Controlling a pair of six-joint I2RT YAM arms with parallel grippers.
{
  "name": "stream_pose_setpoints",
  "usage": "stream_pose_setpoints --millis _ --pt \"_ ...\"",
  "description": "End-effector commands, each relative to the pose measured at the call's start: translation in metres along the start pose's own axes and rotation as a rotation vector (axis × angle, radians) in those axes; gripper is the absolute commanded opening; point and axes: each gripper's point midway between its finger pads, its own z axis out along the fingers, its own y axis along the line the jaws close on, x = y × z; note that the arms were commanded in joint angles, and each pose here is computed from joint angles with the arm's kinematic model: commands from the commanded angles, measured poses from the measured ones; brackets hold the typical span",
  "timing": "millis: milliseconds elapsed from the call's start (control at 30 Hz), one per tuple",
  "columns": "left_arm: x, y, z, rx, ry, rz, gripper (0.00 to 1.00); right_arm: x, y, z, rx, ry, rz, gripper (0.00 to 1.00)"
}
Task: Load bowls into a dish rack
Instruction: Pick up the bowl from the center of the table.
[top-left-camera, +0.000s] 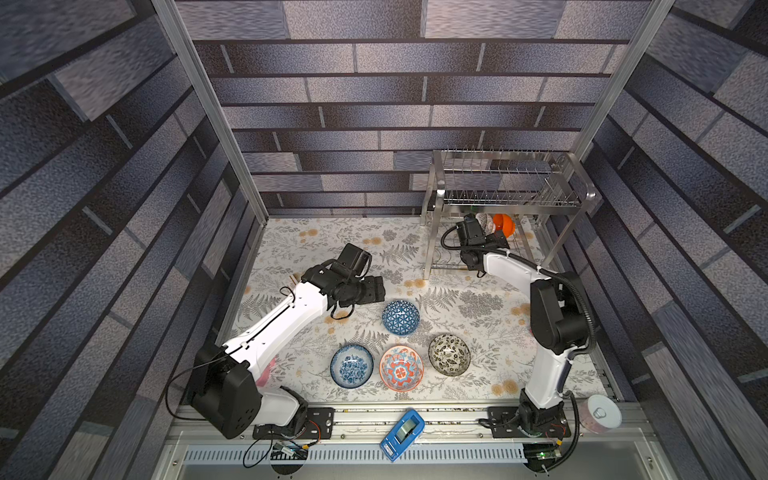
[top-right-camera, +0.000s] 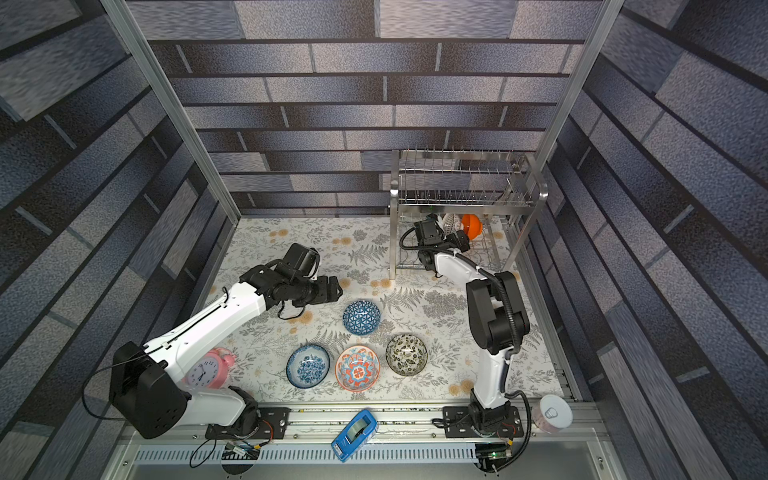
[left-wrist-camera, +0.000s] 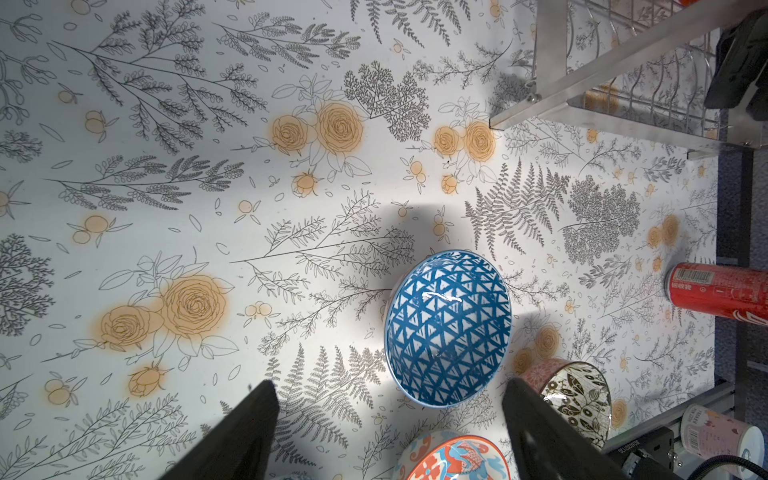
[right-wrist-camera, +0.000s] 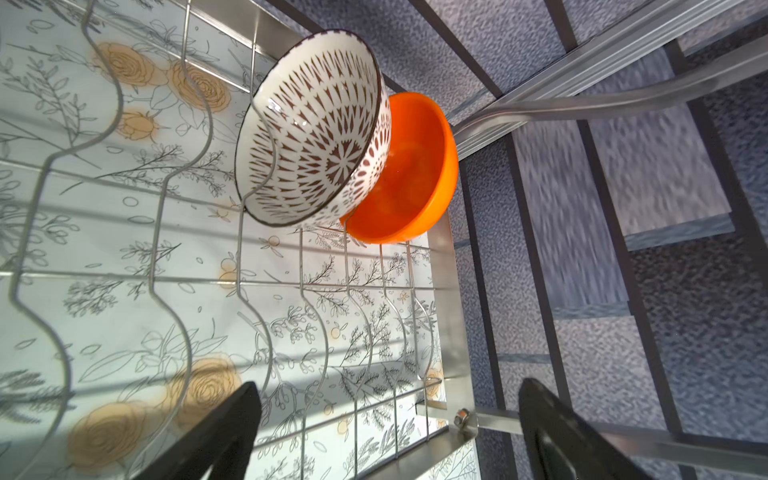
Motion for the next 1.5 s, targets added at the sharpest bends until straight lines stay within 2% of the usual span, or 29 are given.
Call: stream_pose_setpoints --millis 0,433,567,1100,1333,1467 --pt "0.001 0.000 -0.009 0.004 -0.030 -0.006 0.87 0.008 -0.005 -0.018 -0.047 0.009 0.075 0.98" --pt "0.013 0.006 -0.011 -0.002 -0.032 -0.034 0.82 0.031 -0.008 -0.059 -0.200 0.000 0.204 0.97" --pt "0.017 0.009 -0.008 -0.011 -0.026 -0.031 0.82 0.037 -0.008 -0.082 -0.298 -0.012 0.282 0.97" --pt "0.029 0.009 0.012 -0.065 0.048 0.008 0.80 0.065 0.010 -0.186 -0.753 0.068 0.491 0.99" --pt "0.037 0.010 0.031 -0.126 0.105 0.046 0.81 0.089 0.046 -0.222 -0.949 0.157 0.529 0.99" --pt "0.037 0.005 0.041 -0.125 0.120 0.064 0.81 0.099 0.065 -0.234 -1.006 0.191 0.533 0.98"
